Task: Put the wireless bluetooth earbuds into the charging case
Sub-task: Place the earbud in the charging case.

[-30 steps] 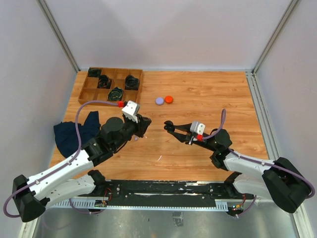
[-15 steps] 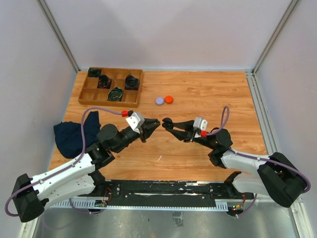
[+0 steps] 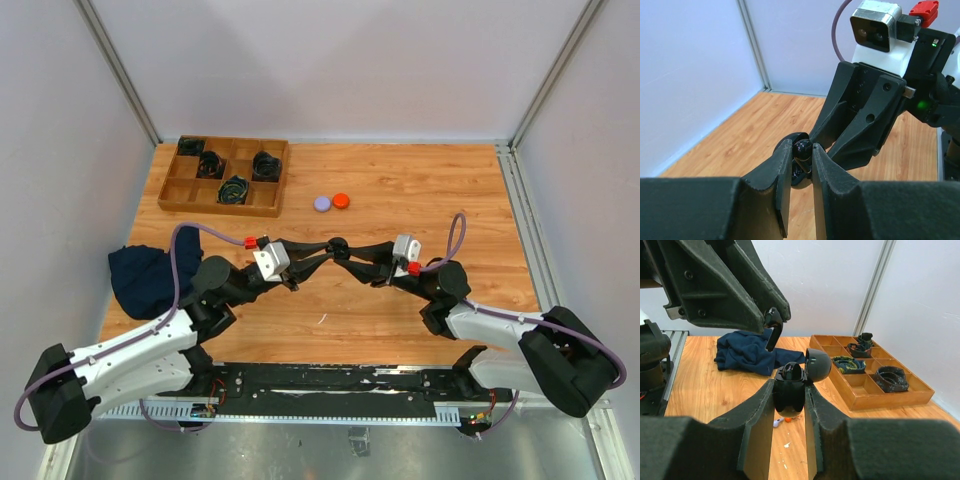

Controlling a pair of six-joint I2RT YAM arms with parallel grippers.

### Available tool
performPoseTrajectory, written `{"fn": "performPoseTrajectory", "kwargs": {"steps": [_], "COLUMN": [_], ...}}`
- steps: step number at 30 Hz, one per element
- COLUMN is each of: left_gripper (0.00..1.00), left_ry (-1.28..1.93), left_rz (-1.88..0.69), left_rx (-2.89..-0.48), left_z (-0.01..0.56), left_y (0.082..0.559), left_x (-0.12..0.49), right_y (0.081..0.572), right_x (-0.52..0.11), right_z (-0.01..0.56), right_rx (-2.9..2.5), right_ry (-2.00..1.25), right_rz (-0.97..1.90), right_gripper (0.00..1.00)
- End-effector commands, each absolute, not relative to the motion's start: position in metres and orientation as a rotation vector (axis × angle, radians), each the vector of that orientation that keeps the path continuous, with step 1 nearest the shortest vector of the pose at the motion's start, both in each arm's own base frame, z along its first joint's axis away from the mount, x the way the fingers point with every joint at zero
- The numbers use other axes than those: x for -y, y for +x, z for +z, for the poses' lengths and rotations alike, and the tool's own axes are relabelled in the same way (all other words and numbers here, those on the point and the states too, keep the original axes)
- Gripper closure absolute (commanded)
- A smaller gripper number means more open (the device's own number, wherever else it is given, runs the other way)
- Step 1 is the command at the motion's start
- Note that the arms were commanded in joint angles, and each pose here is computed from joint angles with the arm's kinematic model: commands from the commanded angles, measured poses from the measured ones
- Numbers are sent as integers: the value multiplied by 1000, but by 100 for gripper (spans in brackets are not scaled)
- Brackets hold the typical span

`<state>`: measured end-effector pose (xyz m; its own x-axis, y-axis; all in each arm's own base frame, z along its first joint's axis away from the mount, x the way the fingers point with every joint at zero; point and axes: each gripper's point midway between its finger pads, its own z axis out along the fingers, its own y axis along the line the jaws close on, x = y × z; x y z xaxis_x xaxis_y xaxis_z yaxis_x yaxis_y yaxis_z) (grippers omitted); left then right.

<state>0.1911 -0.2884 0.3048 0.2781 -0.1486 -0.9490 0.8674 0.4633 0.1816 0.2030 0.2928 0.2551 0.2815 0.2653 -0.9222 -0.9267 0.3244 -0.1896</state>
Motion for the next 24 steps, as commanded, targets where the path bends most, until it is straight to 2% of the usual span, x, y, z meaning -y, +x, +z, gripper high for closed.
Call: {"fn": "performPoseTrajectory", "kwargs": {"steps": [1,24], "left_gripper": [76,77], "left_ry": [839,830], "left_rz": [-805,-802], "left_rx": [-981,-1003], "left_z": [320,303], "left_y": [186,190], "left_x": [294,297], "right_y": [193,185], "right_x": [-294,-292], "right_z": [284,299], "right_rx": [-826,-783], "right_ry": [-868,-850], "right_rz": [981,1015], "right_gripper": [89,89]}}
